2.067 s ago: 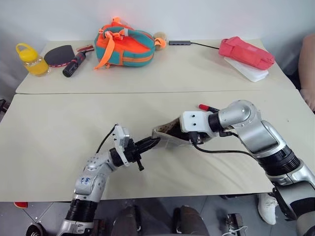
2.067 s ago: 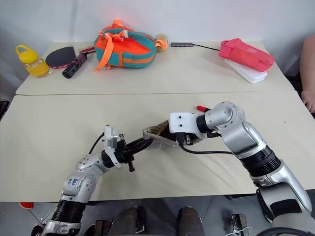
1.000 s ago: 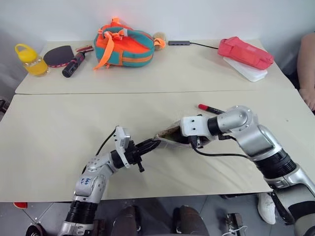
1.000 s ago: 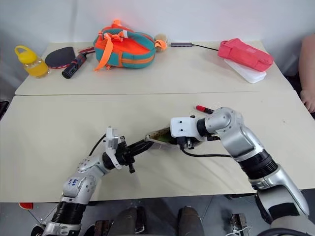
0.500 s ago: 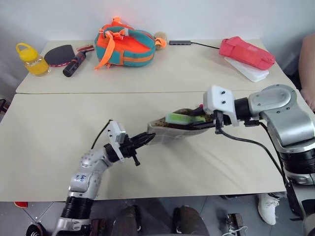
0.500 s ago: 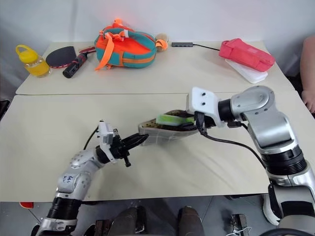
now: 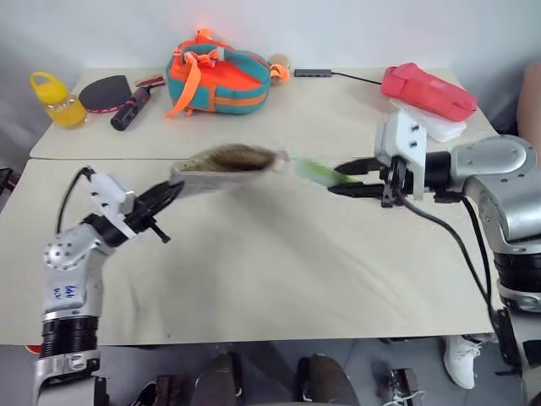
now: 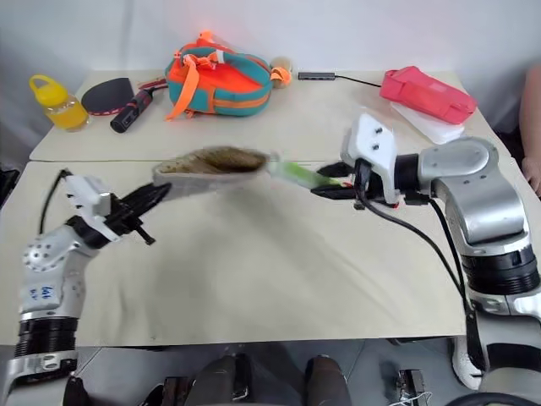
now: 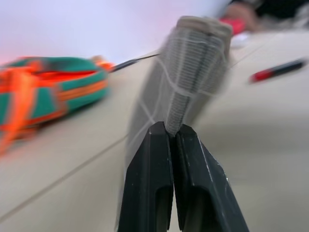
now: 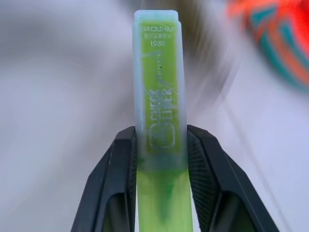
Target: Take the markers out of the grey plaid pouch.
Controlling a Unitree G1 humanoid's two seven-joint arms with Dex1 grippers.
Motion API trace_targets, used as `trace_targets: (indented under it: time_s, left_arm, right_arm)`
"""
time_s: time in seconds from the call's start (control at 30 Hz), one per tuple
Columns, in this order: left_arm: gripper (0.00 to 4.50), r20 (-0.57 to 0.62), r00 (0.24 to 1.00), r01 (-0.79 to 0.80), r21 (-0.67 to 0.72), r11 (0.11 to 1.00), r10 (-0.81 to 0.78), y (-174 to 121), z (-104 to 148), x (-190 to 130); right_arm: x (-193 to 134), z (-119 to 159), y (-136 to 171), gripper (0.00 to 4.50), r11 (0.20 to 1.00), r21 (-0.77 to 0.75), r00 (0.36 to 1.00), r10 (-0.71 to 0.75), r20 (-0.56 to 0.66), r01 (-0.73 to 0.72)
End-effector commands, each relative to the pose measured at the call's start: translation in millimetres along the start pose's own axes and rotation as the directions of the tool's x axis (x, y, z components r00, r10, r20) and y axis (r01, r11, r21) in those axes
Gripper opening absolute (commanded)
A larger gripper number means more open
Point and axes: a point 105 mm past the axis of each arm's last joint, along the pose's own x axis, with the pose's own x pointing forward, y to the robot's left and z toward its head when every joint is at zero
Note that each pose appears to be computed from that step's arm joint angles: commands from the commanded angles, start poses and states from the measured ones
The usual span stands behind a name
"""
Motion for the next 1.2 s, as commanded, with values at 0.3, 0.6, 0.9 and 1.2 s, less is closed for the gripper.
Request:
trace_targets:
  time_s: [0.3, 0.6, 0.9, 1.2]
  left_arm:
    - [0.0, -0.211, 0.975, 0.137, 0.297, 0.945, -0.076, -48, -41, 13]
    - [1.74, -0.131, 0.984, 0.144, 0.163, 0.976, -0.124, -62, -34, 21]
    - [3.7, -0.109, 0.994, -0.003, -0.17, 0.985, -0.016, -66, -30, -22]
    - [3.7, -0.238, 0.966, -0.158, -0.243, 0.957, 0.099, -61, -30, -73]
  right_arm:
    - [22, -66, 0, 1.07, 0.991, -0.063, 0.982, -0.128, -0.14, 0.121]
    - [28, -62, 13, 2.8, 0.995, 0.038, 0.994, -0.095, -0.049, 0.097]
    - [-6, -31, -7, 4.5, 0.924, 0.271, 0.897, -0.342, 0.278, 0.268]
    - [-34, -87, 35, 4.5, 0.85, 0.342, 0.856, -0.481, 0.188, 0.402]
